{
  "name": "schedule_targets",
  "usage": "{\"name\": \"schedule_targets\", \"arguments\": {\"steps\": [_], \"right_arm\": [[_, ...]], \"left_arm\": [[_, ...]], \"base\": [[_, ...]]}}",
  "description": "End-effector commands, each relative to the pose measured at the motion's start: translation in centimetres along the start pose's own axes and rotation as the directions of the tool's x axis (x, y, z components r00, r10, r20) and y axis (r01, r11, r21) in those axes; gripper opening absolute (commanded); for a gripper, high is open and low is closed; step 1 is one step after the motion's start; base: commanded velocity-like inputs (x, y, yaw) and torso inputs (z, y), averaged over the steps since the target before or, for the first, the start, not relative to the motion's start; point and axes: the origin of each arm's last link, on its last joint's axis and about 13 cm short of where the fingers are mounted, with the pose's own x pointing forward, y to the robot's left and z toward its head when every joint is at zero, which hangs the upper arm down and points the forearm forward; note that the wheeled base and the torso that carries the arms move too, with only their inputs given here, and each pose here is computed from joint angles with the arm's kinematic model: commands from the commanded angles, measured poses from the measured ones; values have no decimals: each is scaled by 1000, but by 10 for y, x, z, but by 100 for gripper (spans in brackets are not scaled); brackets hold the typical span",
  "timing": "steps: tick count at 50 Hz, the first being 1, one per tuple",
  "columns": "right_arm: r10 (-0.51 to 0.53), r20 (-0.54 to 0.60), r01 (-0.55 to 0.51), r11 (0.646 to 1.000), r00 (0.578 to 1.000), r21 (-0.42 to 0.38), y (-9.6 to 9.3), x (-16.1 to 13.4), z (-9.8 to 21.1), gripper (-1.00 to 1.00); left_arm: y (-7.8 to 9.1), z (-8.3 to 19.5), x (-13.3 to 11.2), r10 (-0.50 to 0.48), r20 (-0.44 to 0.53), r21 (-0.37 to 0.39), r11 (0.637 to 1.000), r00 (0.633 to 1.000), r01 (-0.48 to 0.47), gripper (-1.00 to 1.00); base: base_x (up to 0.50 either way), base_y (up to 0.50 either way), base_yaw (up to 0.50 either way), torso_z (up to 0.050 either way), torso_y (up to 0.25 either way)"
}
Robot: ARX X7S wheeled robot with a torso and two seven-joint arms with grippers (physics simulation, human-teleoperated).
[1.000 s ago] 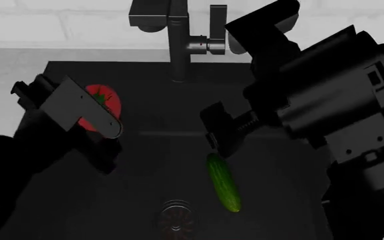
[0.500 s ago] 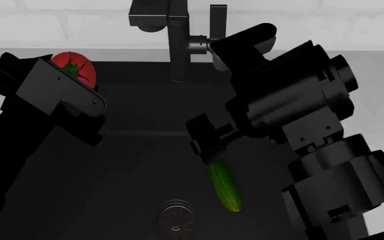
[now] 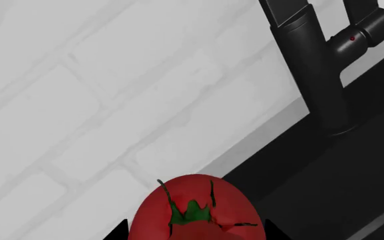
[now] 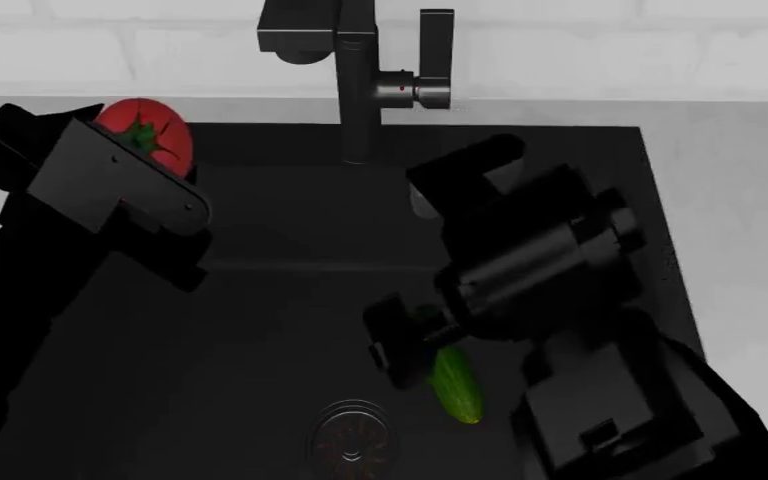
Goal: Pick the vegetables from the sink and place them on the cutting board.
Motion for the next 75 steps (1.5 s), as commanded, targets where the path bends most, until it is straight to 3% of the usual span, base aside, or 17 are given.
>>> {"name": "schedule_targets", "arguments": {"steps": [1, 49, 50, 57, 61, 64, 75], "right_arm": [[59, -10, -59, 998, 998, 15, 7, 21, -11, 100], [69, -67, -63, 994, 995, 91, 8, 54, -58, 100], [60, -69, -53, 994, 996, 95, 8, 54, -58, -100], [49, -65, -43, 995, 997, 86, 6, 48, -56, -100], [39, -57, -34, 996, 998, 78, 6, 42, -54, -100], [24, -30, -22, 998, 999, 64, 5, 31, -49, -100], [-57, 86, 55, 998, 995, 21, 4, -17, -30, -100]], "left_arm": [[-4, 9, -2, -25, 21, -50, 998, 999, 26, -100], [-9, 10, -2, -47, 13, -20, 999, 999, 47, -100], [-9, 9, -2, -46, 13, -20, 999, 999, 46, -100], [-11, 7, -3, -66, 9, -64, 996, 998, 67, -100], [-9, 8, -2, -26, 54, -88, 996, 998, 30, -100], [-6, 7, -3, -23, 37, -131, 991, 999, 28, -100], [-5, 7, -5, -15, 60, -157, 987, 998, 25, -100]], "base": [[34, 0, 6, 0, 0], [35, 0, 4, 0, 0], [36, 0, 7, 0, 0], [36, 0, 5, 0, -1], [36, 0, 4, 0, 0], [37, 0, 5, 0, 0], [38, 0, 1, 0, 227]]}}
